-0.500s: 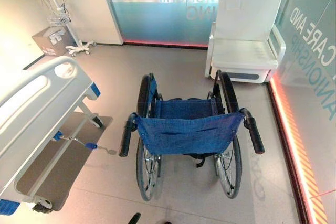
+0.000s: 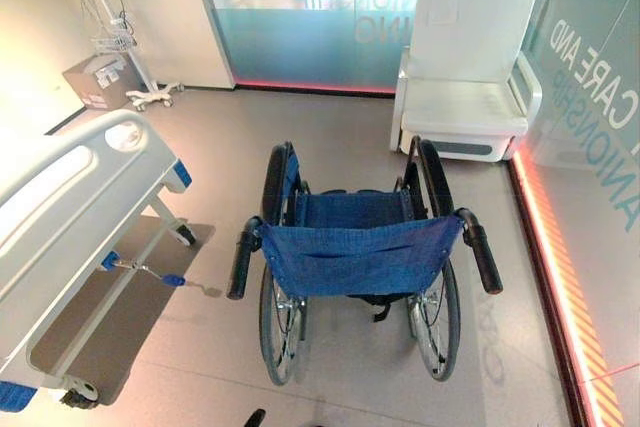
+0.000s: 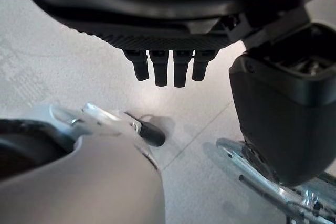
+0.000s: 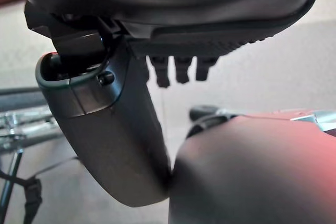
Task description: Push the wheelchair next to the bed
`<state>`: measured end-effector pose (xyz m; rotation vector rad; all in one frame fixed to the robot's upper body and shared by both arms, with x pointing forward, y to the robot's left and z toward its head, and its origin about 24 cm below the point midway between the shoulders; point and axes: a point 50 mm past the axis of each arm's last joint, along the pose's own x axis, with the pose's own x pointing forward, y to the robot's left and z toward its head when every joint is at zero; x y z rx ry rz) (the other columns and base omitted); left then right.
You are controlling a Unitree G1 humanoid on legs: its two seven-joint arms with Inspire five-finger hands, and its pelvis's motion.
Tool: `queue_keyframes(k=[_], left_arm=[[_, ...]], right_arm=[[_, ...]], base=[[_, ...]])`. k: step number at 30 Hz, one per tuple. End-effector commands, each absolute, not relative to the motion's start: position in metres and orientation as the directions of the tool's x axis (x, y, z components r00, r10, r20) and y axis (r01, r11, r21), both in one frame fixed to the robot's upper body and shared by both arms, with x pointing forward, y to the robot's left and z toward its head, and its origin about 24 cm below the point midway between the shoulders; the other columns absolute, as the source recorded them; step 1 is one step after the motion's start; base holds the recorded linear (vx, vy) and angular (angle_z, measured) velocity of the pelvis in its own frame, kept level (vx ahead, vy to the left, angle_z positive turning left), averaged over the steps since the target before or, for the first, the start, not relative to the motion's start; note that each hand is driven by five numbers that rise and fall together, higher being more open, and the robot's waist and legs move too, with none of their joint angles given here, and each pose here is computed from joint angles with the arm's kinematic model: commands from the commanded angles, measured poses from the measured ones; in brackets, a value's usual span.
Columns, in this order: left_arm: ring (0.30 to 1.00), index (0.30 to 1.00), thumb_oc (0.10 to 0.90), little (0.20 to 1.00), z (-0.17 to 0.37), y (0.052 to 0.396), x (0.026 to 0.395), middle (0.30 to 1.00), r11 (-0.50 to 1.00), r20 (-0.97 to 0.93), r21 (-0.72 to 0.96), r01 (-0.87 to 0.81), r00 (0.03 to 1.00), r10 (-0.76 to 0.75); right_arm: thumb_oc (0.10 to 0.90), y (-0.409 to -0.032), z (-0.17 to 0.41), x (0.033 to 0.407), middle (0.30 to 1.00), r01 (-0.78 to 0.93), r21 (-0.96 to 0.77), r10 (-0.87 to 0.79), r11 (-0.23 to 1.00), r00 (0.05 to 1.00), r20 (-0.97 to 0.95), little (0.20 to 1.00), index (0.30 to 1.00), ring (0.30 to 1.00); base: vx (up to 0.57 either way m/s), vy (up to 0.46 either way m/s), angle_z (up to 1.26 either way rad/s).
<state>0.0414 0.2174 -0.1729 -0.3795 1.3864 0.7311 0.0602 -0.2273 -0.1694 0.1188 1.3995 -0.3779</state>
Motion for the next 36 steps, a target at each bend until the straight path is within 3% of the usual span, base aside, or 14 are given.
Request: queue_keyframes(k=[1,6,11,15,23,27,29,33,36], left_arm=[[0.9,0.9,0.8,0.9,-0.16,0.253,0.073,0.9,0.66,-0.916,0.214,-0.72,0.087,0.391],[0.9,0.9,0.8,0.9,-0.145,0.281,0.089,0.9,0.64,-0.86,0.255,-0.725,0.133,0.492],[0.9,0.9,0.8,0.9,-0.117,0.325,0.105,0.9,0.52,-0.753,0.275,-0.808,0.155,0.639],[0.9,0.9,0.8,0.9,-0.075,0.358,0.129,0.9,0.433,-0.548,0.295,-0.852,0.22,0.807],[0.9,0.9,0.8,0.9,0.024,0.378,0.168,0.9,0.325,-0.115,0.104,-0.94,0.314,0.943],[0.9,0.9,0.8,0.9,0.054,0.374,0.179,0.9,0.368,-0.029,0.034,-0.929,0.368,0.93],[0.9,0.9,0.8,0.9,0.077,0.366,0.192,0.9,0.474,-0.009,-0.034,-0.88,0.474,0.88],[0.9,0.9,0.8,0.9,0.096,0.355,0.206,0.9,0.607,-0.038,-0.144,-0.782,0.617,0.786],[0.9,0.9,0.8,0.9,0.111,0.35,0.213,0.9,0.679,-0.017,-0.144,-0.72,0.688,0.726]], right_arm=[[0.8,-0.25,-0.161,0.077,0.9,0.412,-0.241,-0.332,0.879,0.165,-0.929,0.9,0.9,0.9],[0.8,-0.281,-0.142,0.101,0.9,0.527,-0.298,-0.474,0.795,0.234,-0.849,0.9,0.9,0.9],[0.8,-0.331,-0.107,0.12,0.9,0.681,-0.375,-0.684,0.629,0.256,-0.683,0.9,0.9,0.9],[0.8,-0.356,-0.067,0.142,0.9,0.79,-0.37,-0.813,0.489,0.258,-0.522,0.9,0.9,0.9],[0.8,-0.372,0.03,0.182,0.9,0.926,-0.155,-0.937,0.343,0.325,-0.131,0.9,0.9,0.9],[0.8,-0.364,0.066,0.194,0.9,0.936,-0.063,-0.938,0.348,0.347,-0.017,0.9,0.9,0.9],[0.8,-0.35,0.096,0.208,0.9,0.893,0.02,-0.891,0.45,0.447,0.08,0.9,0.9,0.9],[0.8,-0.332,0.123,0.226,0.9,0.792,0.006,-0.782,0.611,0.603,0.155,0.9,0.9,0.9],[0.8,-0.325,0.14,0.232,0.9,0.731,0.004,-0.719,0.683,0.67,0.185,0.9,0.9,0.9]], base=[[0.0,0.0,0.0],[0.0,0.0,0.0],[0.0,0.0,0.0],[0.0,0.0,0.0],[0.0,-0.003,0.03],[0.02,0.004,0.1],[0.0,0.0,0.0],[0.0,0.0,0.0],[0.0,0.0,0.0]])
